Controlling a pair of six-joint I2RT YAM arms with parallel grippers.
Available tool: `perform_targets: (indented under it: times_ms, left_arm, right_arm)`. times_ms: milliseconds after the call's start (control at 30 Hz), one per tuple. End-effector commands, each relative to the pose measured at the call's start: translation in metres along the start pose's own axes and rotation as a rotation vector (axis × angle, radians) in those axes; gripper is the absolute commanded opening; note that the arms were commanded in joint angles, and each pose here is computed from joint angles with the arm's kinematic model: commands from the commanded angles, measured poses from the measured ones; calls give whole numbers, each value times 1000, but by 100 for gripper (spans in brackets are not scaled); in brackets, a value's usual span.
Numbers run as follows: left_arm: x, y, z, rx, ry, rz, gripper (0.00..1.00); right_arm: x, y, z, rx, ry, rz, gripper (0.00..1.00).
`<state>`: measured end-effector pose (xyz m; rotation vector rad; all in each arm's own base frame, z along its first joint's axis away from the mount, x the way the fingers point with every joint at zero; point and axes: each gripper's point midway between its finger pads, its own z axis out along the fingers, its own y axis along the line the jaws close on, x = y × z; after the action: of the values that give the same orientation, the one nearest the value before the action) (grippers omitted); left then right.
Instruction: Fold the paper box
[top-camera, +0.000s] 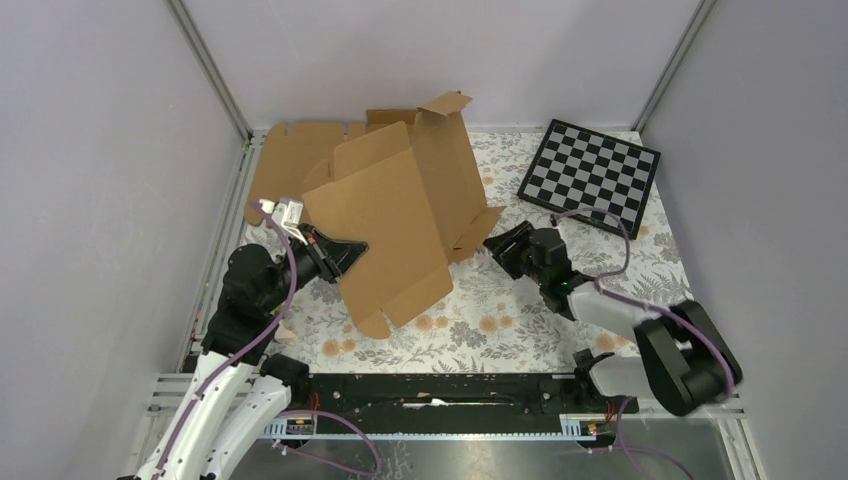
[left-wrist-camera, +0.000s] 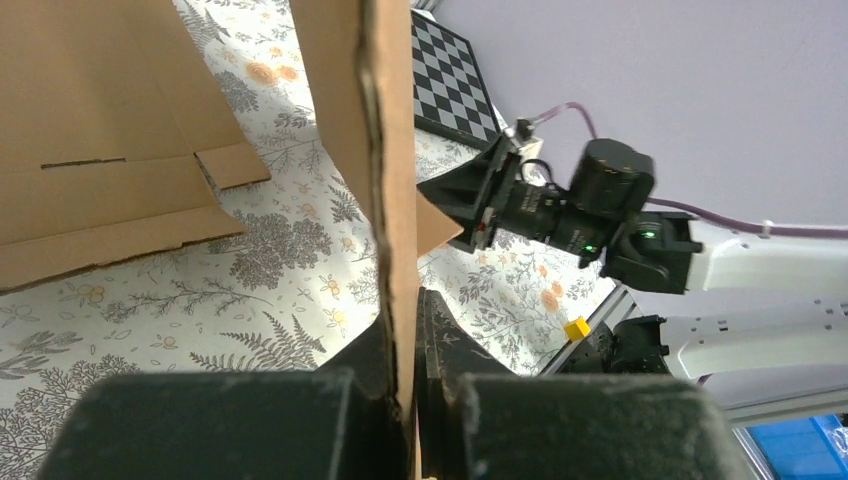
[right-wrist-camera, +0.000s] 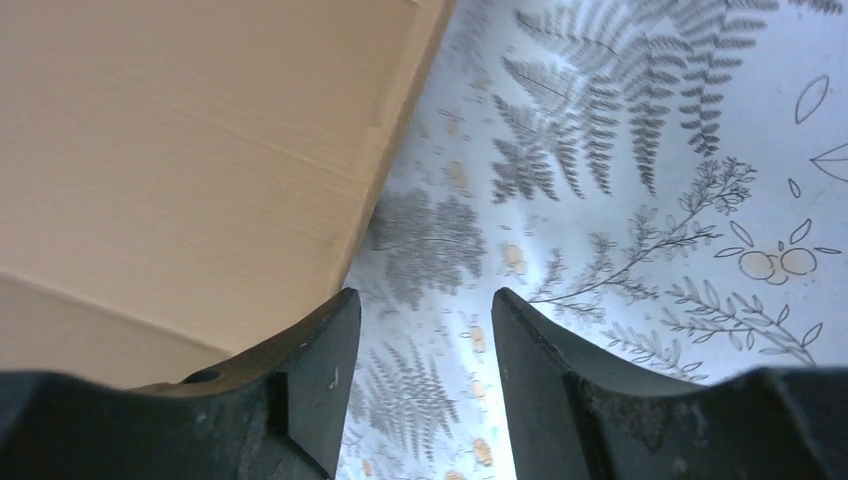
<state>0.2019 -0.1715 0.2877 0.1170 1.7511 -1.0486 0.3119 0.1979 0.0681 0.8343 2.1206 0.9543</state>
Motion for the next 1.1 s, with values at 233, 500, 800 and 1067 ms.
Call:
perform_targets:
  times_ms: [233, 500, 800, 1067]
  left_arm:
    - [-32, -47, -12, 154, -42, 126, 0]
    - [-49, -75, -19, 273, -113, 121, 0]
    - [-50, -123, -45, 563, -179, 167, 0]
    - [-40, -118, -40, 568, -128, 176, 0]
  right_arm:
    - [-58, 67, -53, -27, -192, -176, 93]
    - [-26, 61, -32, -75, -51, -34, 84]
    - [-5, 52, -20, -62, 73, 116, 99]
    - [3, 79, -27, -200, 171, 214, 100]
